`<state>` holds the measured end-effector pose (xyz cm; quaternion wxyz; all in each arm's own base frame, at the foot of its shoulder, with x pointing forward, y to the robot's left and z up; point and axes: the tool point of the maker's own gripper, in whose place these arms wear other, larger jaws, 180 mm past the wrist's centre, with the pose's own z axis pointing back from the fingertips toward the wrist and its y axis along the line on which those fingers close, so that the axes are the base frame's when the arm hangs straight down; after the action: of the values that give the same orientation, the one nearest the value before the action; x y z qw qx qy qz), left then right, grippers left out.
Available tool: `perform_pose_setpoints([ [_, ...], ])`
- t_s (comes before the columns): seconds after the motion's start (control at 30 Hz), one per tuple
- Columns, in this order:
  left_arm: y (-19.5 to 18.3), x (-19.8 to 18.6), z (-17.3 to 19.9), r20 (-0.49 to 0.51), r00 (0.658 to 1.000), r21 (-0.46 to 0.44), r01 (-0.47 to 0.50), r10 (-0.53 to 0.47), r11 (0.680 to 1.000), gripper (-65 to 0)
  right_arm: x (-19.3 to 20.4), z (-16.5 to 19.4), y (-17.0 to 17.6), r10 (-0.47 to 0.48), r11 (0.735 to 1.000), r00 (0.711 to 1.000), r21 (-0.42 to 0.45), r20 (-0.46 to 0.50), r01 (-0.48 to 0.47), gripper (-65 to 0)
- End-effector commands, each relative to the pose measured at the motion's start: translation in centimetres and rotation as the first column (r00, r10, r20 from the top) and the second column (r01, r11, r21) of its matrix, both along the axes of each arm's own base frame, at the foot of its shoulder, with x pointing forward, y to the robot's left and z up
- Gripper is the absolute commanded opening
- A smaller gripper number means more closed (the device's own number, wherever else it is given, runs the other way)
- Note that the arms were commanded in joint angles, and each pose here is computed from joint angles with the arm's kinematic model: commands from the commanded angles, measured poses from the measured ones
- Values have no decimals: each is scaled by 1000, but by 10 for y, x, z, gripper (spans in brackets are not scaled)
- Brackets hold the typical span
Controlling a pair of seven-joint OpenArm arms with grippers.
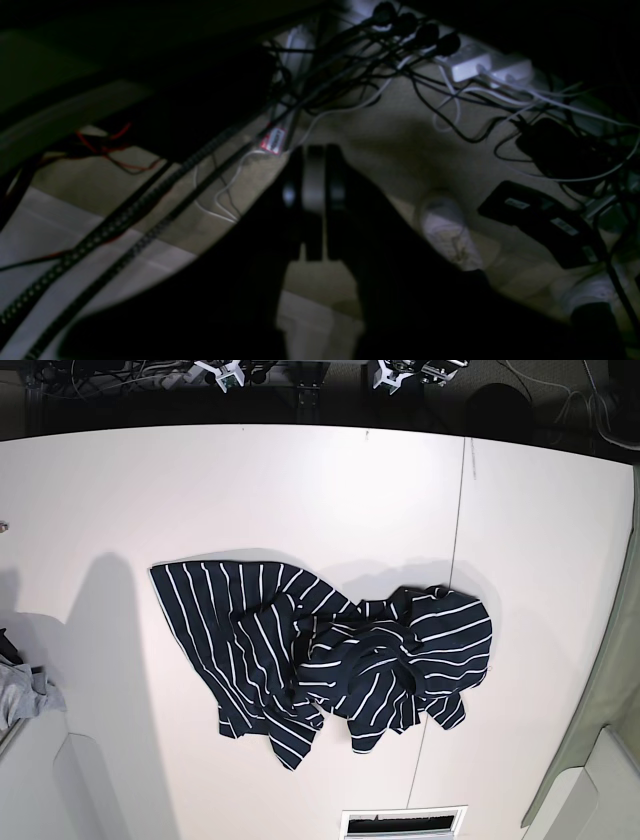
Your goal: Layout the t-shirt on the table in an organized manner, then fold the t-shirt properly
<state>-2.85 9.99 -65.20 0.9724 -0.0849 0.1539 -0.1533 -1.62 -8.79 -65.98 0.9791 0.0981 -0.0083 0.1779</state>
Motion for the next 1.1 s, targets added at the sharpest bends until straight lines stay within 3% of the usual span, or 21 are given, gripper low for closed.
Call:
perform_pose_setpoints([
  [0.0,-1,-5,2,-23,1000,-6,3,-4,1000,-637,0,1,2,0,1000,1000,12,1,0,-650],
  [0.67,2,-13,4,-67,998,6,14,-13,1000,-637,1,1,2,0,1000,1000,13,6,-1,-650],
  [0.9,1,-37,6,-99,995,2,14,-14,1000,-637,3,1,1,1,1000,1000,11,10,-1,-650],
  [1.0,-3,-48,7,-94,995,-13,12,-13,1000,-637,1,1,-2,2,1000,1000,6,8,-2,-650],
  [1.07,-11,-53,9,-76,997,-80,16,-22,997,-637,-5,1,-7,4,1000,1000,3,2,-4,-650],
])
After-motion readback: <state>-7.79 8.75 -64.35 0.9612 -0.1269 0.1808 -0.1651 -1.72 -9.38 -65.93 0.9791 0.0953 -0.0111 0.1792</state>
